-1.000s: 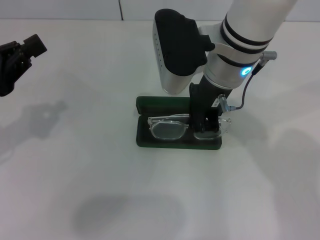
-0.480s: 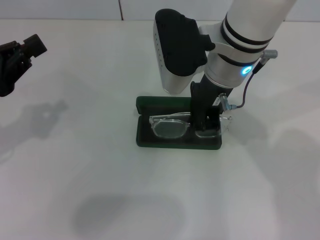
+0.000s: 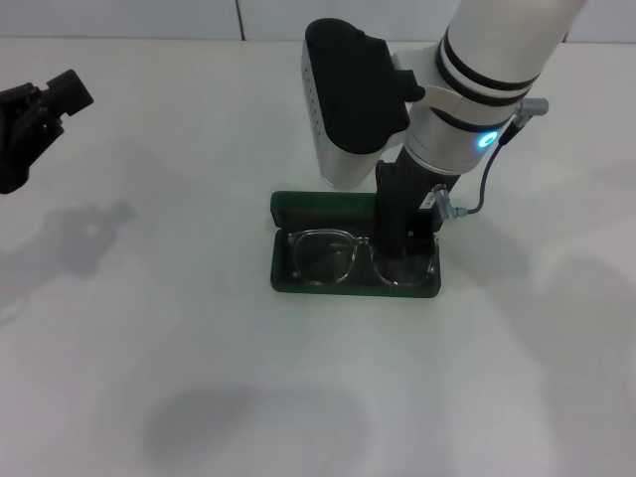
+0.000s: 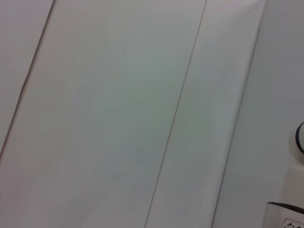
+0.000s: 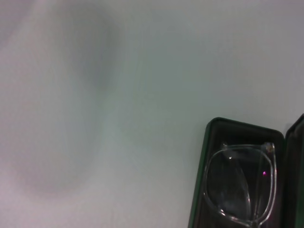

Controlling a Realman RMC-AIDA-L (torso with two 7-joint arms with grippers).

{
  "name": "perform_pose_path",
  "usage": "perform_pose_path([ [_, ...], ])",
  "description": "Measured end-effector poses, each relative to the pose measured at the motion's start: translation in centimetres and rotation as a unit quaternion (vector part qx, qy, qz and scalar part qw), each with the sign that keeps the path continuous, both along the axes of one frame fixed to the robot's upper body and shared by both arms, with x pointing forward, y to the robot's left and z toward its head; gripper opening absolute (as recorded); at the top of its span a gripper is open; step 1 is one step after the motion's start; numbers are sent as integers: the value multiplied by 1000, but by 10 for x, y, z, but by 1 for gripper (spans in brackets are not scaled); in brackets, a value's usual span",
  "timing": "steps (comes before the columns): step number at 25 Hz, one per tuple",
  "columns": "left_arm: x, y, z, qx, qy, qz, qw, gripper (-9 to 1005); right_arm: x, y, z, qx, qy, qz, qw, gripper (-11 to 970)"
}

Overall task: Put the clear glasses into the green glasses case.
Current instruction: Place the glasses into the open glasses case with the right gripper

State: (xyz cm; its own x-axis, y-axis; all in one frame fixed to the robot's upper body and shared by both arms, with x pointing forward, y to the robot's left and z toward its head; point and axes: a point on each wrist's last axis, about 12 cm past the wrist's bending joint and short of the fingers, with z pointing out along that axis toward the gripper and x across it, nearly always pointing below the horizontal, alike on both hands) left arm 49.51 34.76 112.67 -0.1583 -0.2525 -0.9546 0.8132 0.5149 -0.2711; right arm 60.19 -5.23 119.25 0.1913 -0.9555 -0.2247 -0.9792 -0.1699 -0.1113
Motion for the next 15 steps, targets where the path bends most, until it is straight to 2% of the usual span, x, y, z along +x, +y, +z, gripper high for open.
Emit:
perform_pose_path([
  [8, -1, 1, -1, 0, 1, 2, 1000, 52, -1, 2, 2, 6, 0, 4, 1000, 123],
  [15, -3, 3, -1, -1, 2, 5, 1000, 52, -10, 4, 9, 21, -5, 6, 1000, 121],
])
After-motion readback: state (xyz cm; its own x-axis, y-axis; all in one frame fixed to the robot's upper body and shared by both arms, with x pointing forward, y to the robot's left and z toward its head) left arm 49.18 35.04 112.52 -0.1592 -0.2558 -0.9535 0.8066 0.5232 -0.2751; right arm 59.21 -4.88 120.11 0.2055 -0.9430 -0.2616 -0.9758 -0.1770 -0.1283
